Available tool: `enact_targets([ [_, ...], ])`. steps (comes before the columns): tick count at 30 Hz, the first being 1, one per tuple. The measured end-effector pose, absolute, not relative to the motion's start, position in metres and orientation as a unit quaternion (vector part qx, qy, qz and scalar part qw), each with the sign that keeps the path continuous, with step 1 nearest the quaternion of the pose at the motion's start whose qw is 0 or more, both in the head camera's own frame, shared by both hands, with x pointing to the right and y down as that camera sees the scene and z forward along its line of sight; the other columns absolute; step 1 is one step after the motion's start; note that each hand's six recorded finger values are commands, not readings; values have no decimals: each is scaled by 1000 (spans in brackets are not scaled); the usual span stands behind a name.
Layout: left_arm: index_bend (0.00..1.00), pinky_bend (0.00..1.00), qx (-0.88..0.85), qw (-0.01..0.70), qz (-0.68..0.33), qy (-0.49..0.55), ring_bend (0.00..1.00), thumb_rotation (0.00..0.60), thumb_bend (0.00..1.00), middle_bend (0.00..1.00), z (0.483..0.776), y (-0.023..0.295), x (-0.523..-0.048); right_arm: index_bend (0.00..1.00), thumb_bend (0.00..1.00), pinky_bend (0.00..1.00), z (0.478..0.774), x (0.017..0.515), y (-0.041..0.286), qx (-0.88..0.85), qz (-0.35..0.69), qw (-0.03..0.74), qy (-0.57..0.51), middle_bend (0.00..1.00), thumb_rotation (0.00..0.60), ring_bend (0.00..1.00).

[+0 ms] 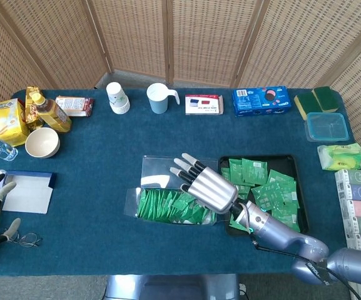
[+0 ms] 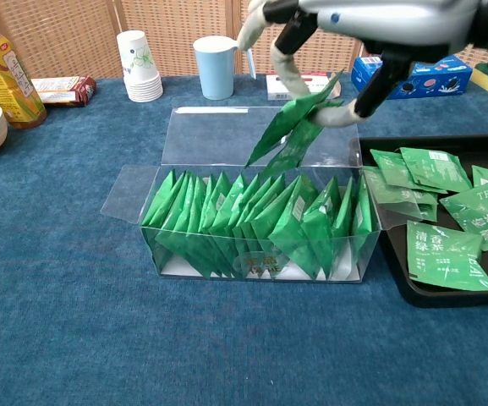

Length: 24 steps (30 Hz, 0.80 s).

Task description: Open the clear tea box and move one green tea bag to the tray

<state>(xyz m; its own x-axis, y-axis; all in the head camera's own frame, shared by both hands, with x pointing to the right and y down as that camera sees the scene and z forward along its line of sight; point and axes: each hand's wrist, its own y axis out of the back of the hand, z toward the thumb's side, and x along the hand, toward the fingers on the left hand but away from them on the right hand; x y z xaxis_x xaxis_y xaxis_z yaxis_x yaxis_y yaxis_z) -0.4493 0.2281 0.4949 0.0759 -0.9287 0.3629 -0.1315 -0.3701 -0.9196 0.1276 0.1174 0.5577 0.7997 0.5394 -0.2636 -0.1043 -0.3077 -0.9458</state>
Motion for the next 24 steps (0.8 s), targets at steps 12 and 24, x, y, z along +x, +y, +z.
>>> enact_targets([
  [12, 130, 263, -634, 377, -527, 421, 0, 600, 287, 34, 493, 227, -445, 593, 357, 0, 522, 163, 101, -739, 304, 570, -192, 192, 600, 71],
  [24, 130, 263, -633, 376, -528, 423, 0, 600, 287, 32, 493, 228, -447, 593, 360, 0, 519, 224, 84, -698, 376, 568, -224, 193, 600, 72],
])
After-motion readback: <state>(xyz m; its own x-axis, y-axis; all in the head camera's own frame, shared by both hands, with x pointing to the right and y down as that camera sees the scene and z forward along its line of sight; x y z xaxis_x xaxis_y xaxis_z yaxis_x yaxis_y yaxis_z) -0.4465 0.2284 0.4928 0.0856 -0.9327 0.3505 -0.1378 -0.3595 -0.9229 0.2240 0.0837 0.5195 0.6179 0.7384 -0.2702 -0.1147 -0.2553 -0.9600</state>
